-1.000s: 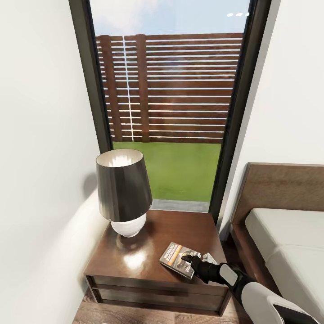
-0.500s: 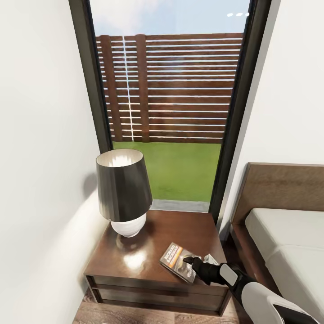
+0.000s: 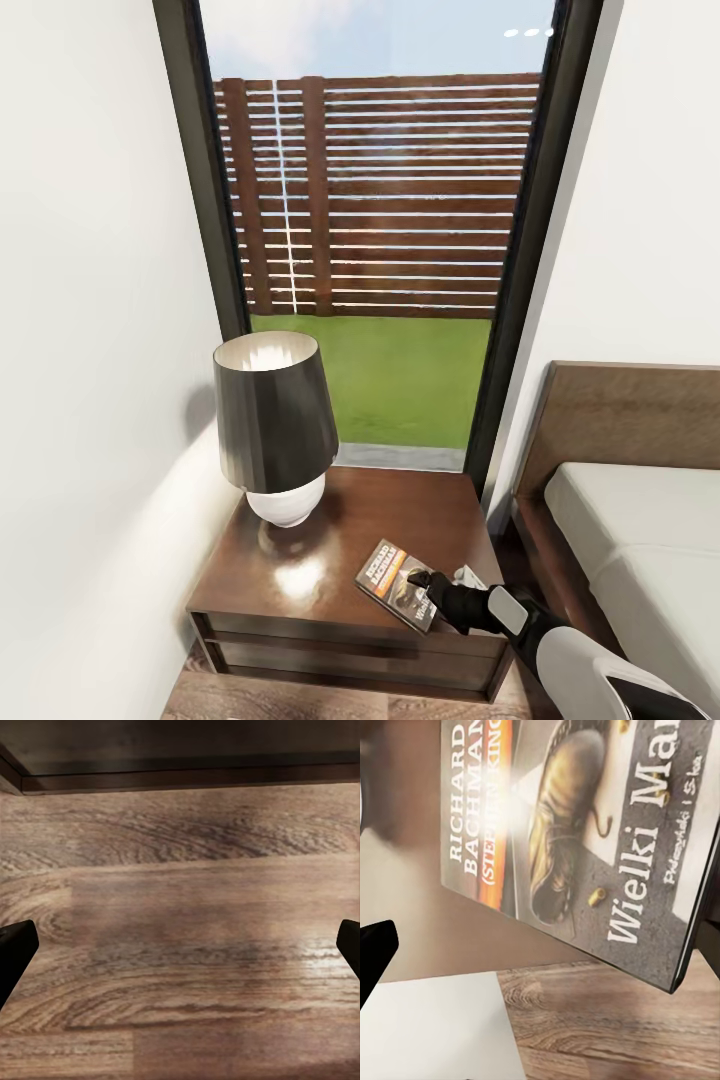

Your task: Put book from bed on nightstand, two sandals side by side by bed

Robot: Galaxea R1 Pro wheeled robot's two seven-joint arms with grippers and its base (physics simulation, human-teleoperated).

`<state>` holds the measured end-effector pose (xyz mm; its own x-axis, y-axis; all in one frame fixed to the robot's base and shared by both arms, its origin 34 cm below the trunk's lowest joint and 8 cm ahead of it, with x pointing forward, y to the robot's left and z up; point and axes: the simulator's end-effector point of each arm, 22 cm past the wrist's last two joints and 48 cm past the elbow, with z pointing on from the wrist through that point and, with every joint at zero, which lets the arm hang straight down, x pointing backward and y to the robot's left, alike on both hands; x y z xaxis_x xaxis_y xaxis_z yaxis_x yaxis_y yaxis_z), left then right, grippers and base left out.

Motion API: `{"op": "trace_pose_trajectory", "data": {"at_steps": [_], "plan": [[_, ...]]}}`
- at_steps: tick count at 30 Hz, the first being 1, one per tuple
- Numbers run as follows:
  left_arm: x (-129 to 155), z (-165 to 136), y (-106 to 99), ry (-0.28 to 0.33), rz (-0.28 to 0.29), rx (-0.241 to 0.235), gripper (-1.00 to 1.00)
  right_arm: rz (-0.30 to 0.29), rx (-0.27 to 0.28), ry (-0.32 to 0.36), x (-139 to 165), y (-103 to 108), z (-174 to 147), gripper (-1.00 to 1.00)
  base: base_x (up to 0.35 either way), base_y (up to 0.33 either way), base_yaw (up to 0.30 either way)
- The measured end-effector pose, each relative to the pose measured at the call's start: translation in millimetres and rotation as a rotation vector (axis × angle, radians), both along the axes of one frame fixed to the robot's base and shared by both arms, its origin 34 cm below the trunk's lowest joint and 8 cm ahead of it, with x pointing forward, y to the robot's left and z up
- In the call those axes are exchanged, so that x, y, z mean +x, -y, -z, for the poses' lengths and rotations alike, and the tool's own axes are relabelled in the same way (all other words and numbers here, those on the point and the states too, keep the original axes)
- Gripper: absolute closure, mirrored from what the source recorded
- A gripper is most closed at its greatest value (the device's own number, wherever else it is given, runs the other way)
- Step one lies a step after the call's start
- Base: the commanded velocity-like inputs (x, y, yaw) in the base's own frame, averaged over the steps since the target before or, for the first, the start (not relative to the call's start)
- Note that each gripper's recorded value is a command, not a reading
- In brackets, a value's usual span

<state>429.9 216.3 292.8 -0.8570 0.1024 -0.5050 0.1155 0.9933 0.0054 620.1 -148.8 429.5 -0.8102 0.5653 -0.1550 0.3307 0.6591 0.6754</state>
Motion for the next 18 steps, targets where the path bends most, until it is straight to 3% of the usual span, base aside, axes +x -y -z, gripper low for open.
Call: {"op": "trace_pose_trajectory", "data": {"at_steps": [18], "plan": [[0.0, 0.0, 0.0, 0.000, 0.000, 0.000, -1.00, 0.002, 0.000, 0.005, 1.3, 0.6, -0.8, -1.00, 0.000, 0.000, 0.000]]}}
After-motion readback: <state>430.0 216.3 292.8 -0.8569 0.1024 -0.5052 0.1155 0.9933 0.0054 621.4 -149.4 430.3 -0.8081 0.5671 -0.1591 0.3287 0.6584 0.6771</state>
